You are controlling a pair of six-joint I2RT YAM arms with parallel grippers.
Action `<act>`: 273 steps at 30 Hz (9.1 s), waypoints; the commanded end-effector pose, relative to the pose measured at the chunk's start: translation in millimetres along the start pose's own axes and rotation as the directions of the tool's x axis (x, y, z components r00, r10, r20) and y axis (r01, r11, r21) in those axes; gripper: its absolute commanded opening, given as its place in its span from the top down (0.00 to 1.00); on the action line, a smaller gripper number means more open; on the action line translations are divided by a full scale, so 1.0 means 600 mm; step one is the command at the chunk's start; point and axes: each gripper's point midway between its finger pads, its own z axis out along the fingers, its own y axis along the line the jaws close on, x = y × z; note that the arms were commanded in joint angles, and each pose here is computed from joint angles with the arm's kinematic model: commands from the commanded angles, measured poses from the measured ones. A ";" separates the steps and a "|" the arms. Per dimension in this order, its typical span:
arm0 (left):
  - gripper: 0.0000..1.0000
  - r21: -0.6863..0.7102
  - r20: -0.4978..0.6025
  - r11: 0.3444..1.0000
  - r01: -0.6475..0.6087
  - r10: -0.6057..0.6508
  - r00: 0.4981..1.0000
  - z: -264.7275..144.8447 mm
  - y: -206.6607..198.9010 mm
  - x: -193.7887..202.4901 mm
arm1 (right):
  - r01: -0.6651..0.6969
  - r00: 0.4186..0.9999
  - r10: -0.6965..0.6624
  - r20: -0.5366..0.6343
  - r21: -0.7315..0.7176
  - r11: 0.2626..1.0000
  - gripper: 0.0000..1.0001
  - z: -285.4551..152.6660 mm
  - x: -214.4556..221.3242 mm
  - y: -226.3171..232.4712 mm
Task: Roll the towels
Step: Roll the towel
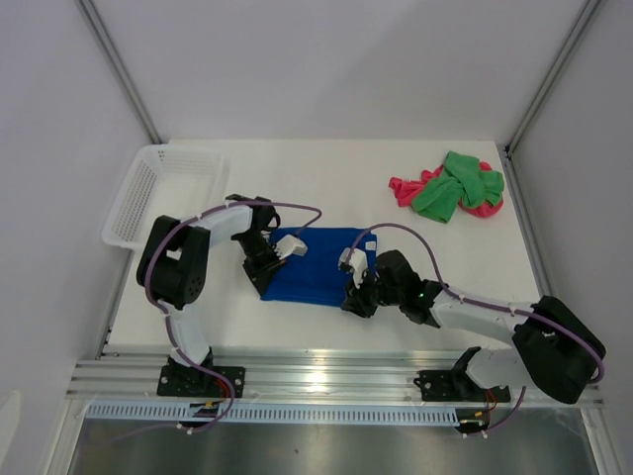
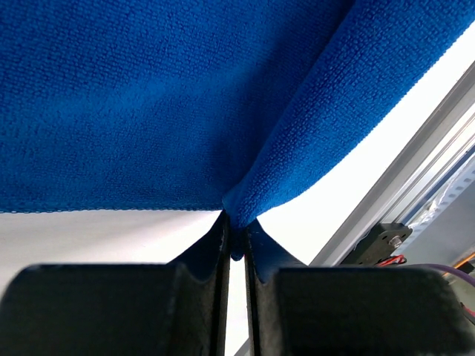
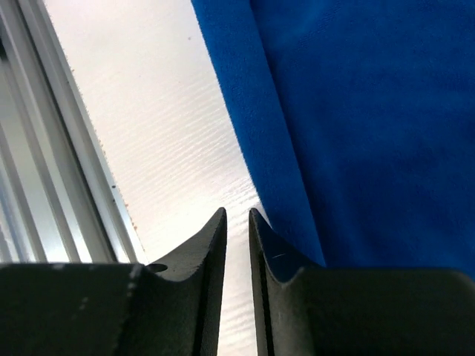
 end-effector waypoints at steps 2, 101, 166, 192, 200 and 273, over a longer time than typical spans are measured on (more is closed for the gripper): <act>0.88 0.013 0.036 1.000 0.015 -0.016 0.999 -0.009 0.001 -0.017 | 0.018 0.994 -0.015 0.106 -0.028 0.999 0.80 0.025 -0.046 0.003; 0.99 -0.328 -0.012 0.877 -0.352 0.368 0.930 0.019 -0.029 -0.032 | 0.571 0.817 -0.560 -0.139 0.065 0.818 0.50 -0.085 0.006 -0.042; 0.51 -0.016 0.081 0.980 -0.198 0.199 0.977 -0.021 -0.083 0.006 | 0.066 0.915 -0.209 -0.344 -0.382 0.922 0.95 -0.033 0.087 -0.031; 0.99 -0.003 0.079 1.000 0.026 -0.026 0.997 -0.009 -0.035 0.016 | 0.118 0.957 -0.125 -0.262 -0.040 0.992 0.58 -0.055 -0.019 -0.097; 0.94 0.018 0.066 0.999 0.046 -0.047 0.997 0.003 -0.029 0.014 | 0.105 0.994 -0.103 -0.044 0.055 0.993 0.49 -0.088 -0.084 -0.075; 0.99 -0.587 -0.144 0.627 -0.512 0.542 0.828 0.048 -0.027 0.035 | -0.095 0.995 0.098 -0.024 0.105 0.990 0.63 -0.002 0.001 -0.032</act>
